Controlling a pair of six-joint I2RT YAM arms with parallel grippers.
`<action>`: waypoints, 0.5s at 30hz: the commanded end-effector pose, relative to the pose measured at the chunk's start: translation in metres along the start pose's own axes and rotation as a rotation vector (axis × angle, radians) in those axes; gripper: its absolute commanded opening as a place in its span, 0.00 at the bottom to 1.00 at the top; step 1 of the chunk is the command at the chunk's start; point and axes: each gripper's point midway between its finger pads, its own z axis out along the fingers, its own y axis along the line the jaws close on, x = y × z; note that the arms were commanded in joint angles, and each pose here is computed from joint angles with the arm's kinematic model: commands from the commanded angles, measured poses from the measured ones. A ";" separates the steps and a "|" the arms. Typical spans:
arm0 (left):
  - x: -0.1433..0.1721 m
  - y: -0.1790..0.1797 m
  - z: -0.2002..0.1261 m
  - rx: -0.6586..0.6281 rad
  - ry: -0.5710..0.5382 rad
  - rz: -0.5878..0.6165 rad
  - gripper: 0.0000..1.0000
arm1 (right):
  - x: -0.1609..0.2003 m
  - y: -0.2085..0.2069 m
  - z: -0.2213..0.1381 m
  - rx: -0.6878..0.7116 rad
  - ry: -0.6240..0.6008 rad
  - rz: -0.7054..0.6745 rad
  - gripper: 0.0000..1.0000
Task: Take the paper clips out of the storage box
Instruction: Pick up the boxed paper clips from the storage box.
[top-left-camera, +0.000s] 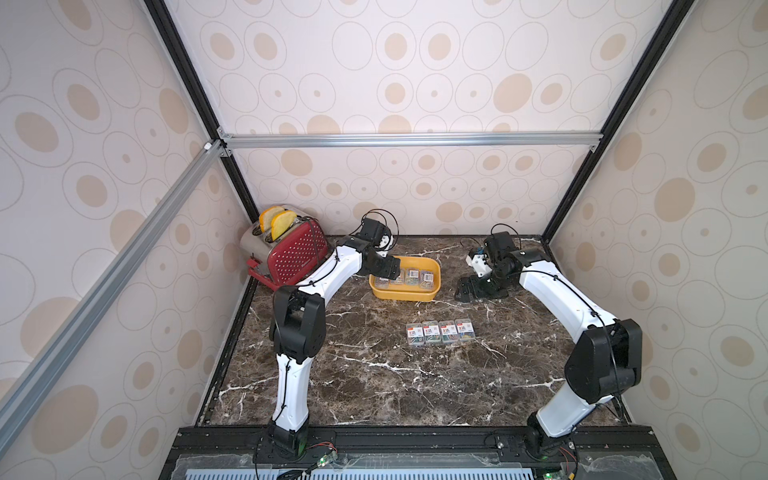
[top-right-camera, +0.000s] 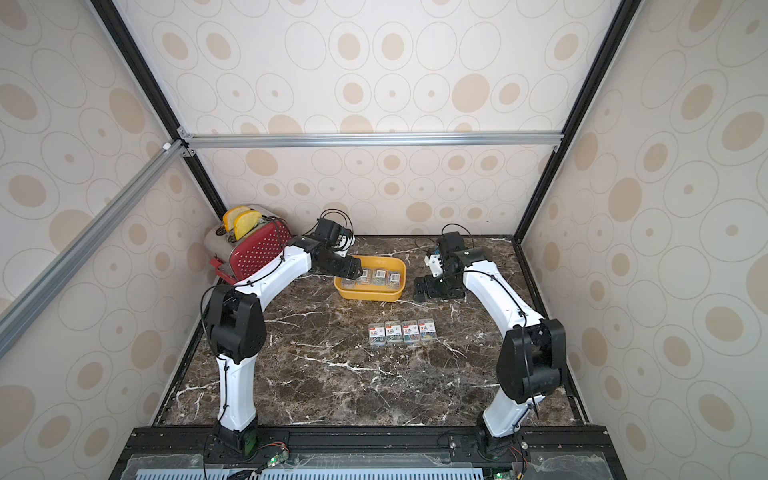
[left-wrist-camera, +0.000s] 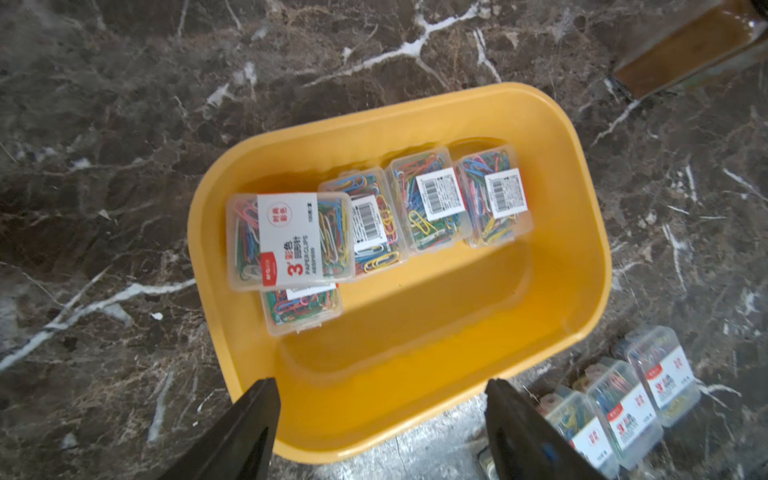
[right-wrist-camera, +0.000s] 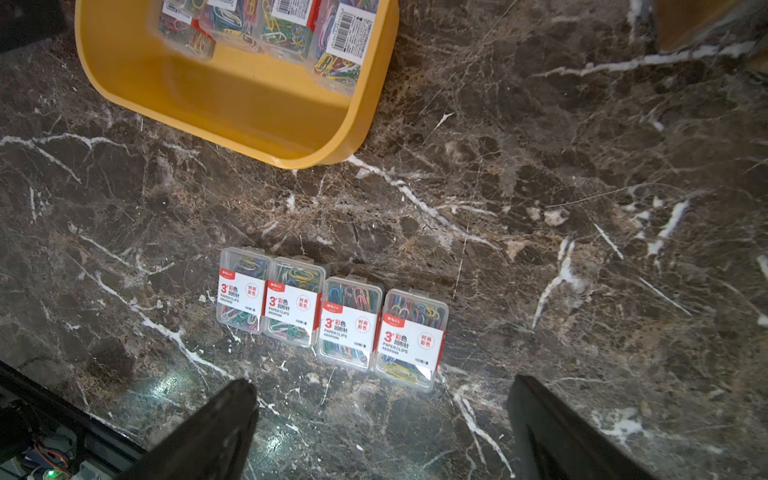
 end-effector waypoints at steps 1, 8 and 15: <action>-0.015 0.007 0.009 -0.077 -0.028 0.054 0.83 | -0.007 0.009 -0.015 -0.025 -0.042 -0.034 1.00; -0.029 0.010 0.027 -0.185 -0.045 0.091 0.89 | -0.004 0.029 -0.029 -0.133 -0.102 -0.021 1.00; -0.038 0.016 0.043 -0.237 -0.041 0.105 0.90 | -0.004 0.028 -0.035 -0.116 -0.102 -0.040 1.00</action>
